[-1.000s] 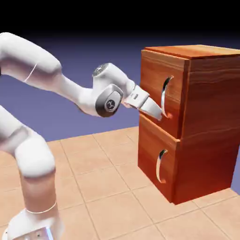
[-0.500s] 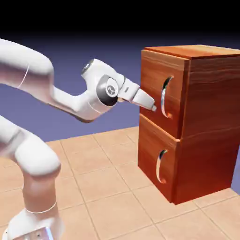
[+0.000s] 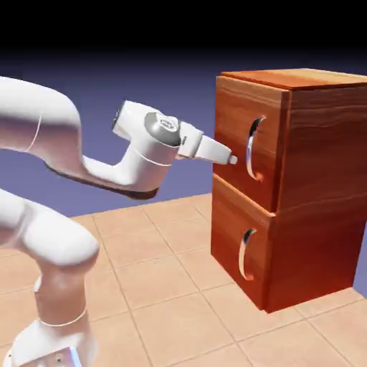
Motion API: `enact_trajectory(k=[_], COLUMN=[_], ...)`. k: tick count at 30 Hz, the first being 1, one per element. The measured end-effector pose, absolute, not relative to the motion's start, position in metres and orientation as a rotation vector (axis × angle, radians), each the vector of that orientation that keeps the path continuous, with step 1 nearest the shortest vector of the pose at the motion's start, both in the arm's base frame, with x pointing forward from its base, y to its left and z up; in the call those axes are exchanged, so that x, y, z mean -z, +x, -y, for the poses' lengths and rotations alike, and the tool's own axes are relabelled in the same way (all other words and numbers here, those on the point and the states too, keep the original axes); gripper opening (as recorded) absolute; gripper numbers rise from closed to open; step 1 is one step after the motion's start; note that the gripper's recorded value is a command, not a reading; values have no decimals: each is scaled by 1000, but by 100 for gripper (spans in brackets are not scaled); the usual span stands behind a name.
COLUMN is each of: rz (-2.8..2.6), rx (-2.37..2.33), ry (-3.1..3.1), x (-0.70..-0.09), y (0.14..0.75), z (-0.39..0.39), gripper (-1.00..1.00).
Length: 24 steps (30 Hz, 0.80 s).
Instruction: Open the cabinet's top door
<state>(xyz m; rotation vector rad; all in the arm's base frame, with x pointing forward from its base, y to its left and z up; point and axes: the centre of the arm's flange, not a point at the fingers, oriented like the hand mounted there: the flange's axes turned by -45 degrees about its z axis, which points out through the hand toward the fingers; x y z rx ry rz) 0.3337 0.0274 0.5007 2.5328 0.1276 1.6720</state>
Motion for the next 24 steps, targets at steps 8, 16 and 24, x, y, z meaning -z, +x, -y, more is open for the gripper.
enact_trajectory(k=[8, 16, 24], rz=[-99, -78, -70], rx=[-1849, -2052, -2253], ry=[2435, 2337, 2255], x=[-495, -486, -476], y=[331, 335, 351], z=[-14, 1, 14], gripper=[100, 100, 100])
